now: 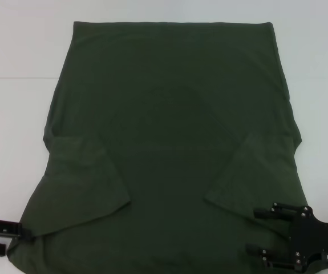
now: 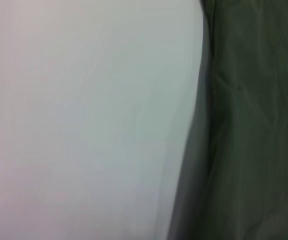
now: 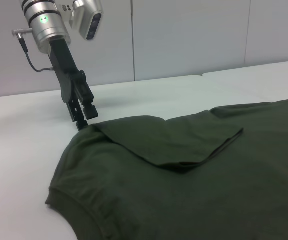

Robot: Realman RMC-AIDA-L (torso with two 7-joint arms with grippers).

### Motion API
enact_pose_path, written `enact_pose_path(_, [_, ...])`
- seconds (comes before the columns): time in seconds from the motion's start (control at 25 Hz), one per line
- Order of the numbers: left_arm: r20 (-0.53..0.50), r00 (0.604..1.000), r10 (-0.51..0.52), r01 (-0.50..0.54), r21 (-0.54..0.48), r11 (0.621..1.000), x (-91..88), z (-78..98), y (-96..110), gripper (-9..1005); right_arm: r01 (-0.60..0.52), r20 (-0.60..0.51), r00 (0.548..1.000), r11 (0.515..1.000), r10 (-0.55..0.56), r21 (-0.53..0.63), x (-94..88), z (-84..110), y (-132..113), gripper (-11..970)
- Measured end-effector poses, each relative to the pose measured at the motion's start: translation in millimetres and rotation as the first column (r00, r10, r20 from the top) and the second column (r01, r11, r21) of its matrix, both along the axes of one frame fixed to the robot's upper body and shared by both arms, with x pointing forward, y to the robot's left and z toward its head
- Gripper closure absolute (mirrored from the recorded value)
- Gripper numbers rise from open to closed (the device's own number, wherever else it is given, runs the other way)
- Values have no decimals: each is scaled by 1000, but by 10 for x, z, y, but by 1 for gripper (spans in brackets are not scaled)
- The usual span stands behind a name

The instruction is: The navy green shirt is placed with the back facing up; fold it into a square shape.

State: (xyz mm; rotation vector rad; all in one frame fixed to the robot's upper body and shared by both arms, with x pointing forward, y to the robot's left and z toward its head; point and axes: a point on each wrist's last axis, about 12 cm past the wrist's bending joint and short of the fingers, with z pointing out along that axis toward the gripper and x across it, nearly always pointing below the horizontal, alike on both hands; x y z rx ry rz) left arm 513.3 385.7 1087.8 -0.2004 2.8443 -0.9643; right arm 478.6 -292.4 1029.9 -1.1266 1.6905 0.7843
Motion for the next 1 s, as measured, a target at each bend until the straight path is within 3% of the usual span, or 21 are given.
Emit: enact_pose_path(1.0, [5, 997, -78, 78, -34, 996, 121, -21, -292, 159, 9, 4, 1000, 1000, -9, -8, 48, 9, 7, 207])
